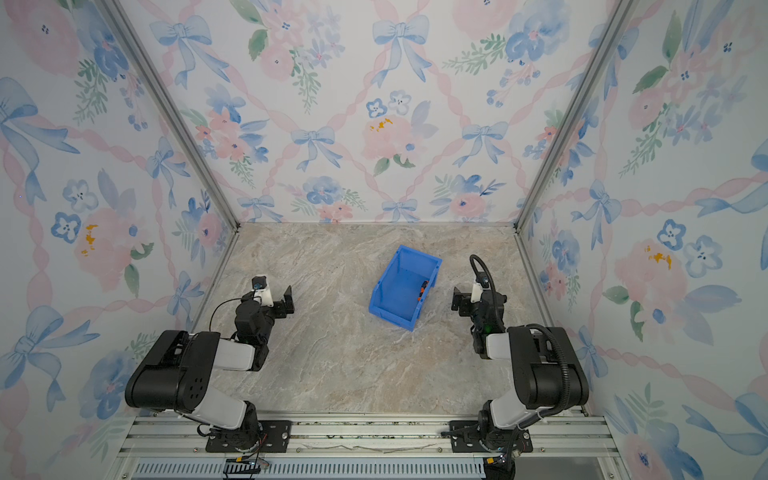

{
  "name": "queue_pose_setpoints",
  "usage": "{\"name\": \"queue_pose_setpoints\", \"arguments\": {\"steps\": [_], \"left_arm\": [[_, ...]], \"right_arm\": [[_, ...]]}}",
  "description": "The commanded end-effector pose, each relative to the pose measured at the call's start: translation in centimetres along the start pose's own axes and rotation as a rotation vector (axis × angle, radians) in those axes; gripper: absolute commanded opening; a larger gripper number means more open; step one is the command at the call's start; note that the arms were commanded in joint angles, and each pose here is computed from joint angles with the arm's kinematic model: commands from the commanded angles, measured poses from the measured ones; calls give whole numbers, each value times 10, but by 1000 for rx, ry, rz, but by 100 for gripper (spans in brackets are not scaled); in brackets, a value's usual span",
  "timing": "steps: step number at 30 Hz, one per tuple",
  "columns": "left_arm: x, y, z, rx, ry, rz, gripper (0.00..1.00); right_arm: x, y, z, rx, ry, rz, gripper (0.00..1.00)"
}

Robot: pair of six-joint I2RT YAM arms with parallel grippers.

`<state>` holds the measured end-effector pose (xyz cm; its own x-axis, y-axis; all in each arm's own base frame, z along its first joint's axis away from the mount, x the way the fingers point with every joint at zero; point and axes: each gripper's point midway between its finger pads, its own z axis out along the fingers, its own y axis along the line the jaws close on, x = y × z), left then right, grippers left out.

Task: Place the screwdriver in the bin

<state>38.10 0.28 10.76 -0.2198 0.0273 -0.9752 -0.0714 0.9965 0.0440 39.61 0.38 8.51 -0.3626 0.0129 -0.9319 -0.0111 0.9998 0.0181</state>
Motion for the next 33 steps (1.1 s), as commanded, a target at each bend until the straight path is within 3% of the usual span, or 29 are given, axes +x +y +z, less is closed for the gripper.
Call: {"name": "queue_pose_setpoints", "arguments": {"steps": [1, 33], "left_arm": [[4, 0, -1, 11, 2, 20, 97], [3, -1, -2, 14, -8, 25, 98]], "right_arm": [[-12, 1, 1, 6, -31, -12, 97], [-12, 1, 0, 40, -30, -31, 97]]}}
